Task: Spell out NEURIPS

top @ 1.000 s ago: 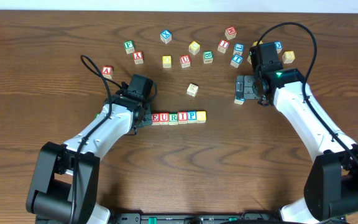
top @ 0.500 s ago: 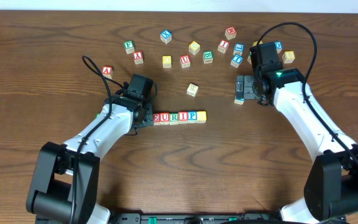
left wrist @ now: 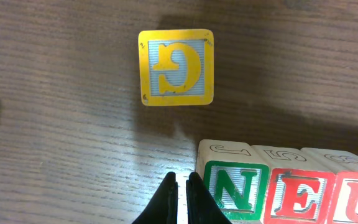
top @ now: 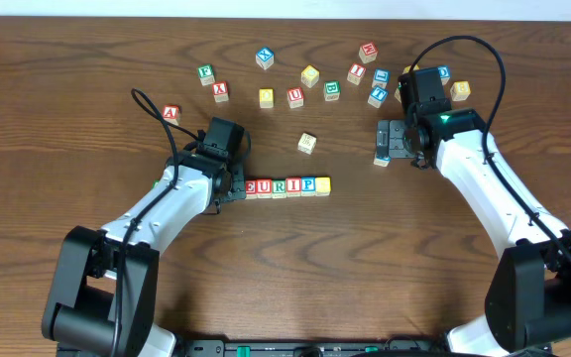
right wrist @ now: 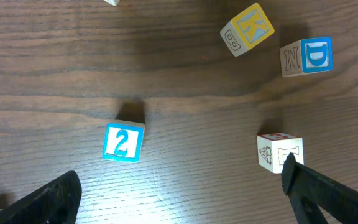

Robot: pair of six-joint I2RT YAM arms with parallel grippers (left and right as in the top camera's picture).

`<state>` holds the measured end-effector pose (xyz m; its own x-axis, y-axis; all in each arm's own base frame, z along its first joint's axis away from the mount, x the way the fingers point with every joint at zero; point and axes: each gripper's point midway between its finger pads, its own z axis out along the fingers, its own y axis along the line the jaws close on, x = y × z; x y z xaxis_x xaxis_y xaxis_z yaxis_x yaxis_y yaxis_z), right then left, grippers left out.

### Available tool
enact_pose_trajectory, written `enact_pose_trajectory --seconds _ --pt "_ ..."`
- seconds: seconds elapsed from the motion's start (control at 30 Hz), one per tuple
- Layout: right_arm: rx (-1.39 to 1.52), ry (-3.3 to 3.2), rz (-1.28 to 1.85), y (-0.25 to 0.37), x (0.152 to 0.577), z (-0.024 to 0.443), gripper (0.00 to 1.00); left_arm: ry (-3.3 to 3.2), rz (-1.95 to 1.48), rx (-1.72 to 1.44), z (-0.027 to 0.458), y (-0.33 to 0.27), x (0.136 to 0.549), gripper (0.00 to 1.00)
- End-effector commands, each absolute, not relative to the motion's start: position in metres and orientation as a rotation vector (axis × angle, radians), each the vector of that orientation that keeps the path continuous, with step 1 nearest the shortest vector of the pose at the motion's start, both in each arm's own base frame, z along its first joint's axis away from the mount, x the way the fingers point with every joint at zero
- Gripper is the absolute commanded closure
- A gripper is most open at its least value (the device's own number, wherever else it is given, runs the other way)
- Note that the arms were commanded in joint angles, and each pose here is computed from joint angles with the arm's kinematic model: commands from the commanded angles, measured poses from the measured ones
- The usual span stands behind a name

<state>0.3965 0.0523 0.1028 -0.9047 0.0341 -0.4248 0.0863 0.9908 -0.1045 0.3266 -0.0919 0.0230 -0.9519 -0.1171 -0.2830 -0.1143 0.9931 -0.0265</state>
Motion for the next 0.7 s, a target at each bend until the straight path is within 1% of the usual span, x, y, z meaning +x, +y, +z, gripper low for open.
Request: enact_pose_trajectory --seconds 0.0,0.47,0.67 --pt "0.104 2.679 -0.161 0.052 0.402 0.110 0.01 2.874 -0.062 -0.119 0.018 -0.097 0.323 0.93" --pt "0.104 2.679 -0.161 0.052 0.402 0.110 0.01 2.869 -0.076 -0.110 0.018 -0.099 0.324 0.93" --pt "0.104 2.679 -0.161 0.052 0.402 0.110 0.01 2.846 0.074 -0.176 0.019 -0.080 0.325 0.93"
